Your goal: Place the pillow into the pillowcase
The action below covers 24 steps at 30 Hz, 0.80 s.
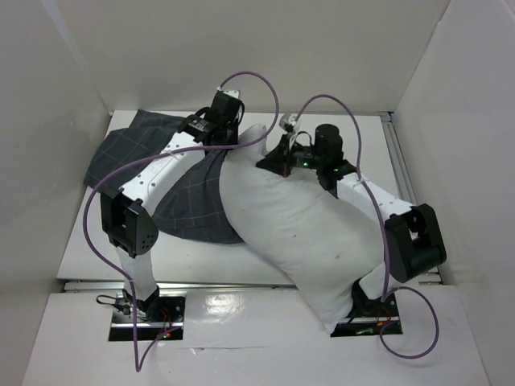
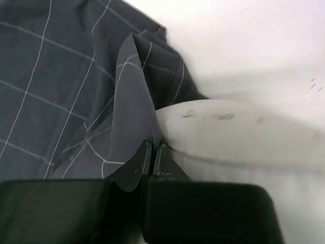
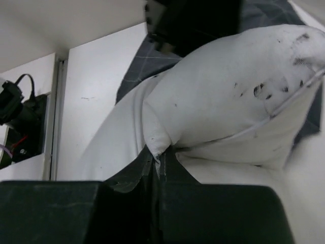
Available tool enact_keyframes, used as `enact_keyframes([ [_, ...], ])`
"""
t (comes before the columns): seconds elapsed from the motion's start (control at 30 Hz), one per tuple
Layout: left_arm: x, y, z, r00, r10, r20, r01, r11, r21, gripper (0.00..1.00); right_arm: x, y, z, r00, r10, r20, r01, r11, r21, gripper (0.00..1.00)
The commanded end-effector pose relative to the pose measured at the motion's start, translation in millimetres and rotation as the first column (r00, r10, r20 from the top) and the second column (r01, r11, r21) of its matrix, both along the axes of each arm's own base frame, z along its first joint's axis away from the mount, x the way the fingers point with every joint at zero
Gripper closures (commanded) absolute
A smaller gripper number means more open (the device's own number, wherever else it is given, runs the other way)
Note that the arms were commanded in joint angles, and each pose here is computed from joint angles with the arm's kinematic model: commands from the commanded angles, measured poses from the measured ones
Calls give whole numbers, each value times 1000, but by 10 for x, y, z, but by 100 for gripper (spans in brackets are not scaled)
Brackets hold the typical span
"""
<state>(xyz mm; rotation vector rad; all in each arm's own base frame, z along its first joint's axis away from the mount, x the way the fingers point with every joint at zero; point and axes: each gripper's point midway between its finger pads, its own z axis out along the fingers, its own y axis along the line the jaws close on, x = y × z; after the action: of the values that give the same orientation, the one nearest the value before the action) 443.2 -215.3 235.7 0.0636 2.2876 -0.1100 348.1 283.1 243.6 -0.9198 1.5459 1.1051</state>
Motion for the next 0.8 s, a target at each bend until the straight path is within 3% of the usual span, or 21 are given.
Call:
enact_keyframes([
  [0.0,93,-210,357,995,-29,99,37,996,-85,100,-547,354,-537,973,165,-161,-176,983,-52,100],
  [0.2,-55,-369,713,982,-54,179,75,991,-115,100,-675,728,-1344,939,137,-316,-195,967,-161,100],
  [0.33,-171,-539,1150,961,-85,263,126,981,-145,100,-702,1000,-2001,955,38,-296,-141,931,-337,100],
  [0.47,-190,-628,1247,950,-109,291,148,982,-116,100,-790,1061,-2212,955,12,-295,-119,930,-349,100],
  [0.57,-179,-672,1176,951,-119,286,153,983,-97,100,-827,1069,-2025,973,16,-231,-82,958,-277,100],
  [0.6,-208,-712,1175,948,-136,288,167,982,-88,100,-765,1138,-1752,988,28,-153,-57,980,-190,100],
  [0.77,-283,-706,1036,949,-143,281,166,984,-58,100,-876,1047,-1196,997,31,-73,-31,999,9,100],
])
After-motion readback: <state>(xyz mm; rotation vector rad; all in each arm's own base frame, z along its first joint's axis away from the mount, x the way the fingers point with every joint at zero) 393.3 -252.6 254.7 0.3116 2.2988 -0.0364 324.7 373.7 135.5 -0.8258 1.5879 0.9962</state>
